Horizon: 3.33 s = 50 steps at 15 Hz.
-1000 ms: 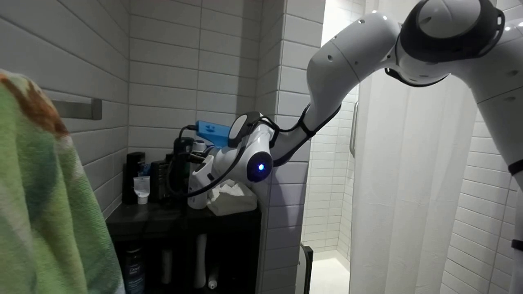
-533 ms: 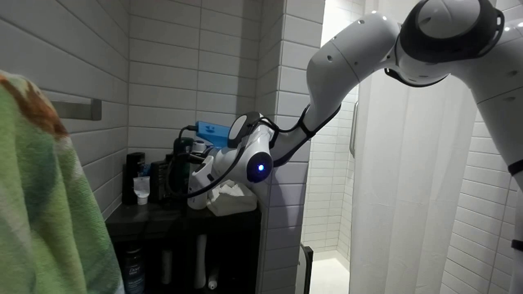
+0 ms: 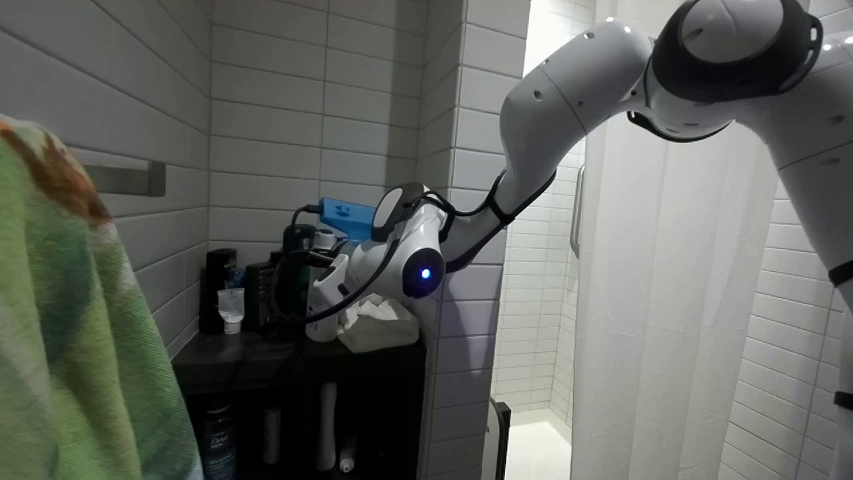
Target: Move the first right bottle from the second shelf to the top shelf
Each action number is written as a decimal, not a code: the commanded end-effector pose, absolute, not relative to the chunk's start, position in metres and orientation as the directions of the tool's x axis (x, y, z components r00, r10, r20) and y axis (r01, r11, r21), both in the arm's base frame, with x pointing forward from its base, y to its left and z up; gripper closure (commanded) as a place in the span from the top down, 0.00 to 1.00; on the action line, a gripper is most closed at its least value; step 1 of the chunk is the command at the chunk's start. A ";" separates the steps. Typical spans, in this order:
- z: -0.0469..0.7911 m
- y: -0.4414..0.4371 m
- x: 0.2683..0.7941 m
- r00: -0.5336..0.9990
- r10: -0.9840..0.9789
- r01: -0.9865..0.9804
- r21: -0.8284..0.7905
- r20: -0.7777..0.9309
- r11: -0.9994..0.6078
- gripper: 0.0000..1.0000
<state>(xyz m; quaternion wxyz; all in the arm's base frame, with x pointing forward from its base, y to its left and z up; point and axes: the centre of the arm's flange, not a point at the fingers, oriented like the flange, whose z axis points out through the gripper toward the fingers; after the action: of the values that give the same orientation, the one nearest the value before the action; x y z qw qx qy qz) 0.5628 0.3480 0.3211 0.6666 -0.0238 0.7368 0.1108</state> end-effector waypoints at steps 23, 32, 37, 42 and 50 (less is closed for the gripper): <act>0.299 0.288 0.492 -0.132 0.090 -0.213 0.117 -0.987 0.970 1.00; 0.305 0.245 0.421 -0.229 0.077 -0.305 0.147 -0.970 0.941 1.00; 0.306 0.217 0.400 -0.292 0.059 -0.271 0.141 -0.955 0.952 1.00; 0.301 0.180 0.383 -0.368 0.027 -0.239 0.122 -0.929 0.963 1.00; 0.285 0.124 0.332 -0.551 -0.068 -0.200 0.052 -0.832 0.979 1.00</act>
<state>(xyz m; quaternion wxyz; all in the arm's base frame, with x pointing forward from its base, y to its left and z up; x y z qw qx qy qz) 0.3381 0.1976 0.2952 0.4881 -0.0669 0.8664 0.0818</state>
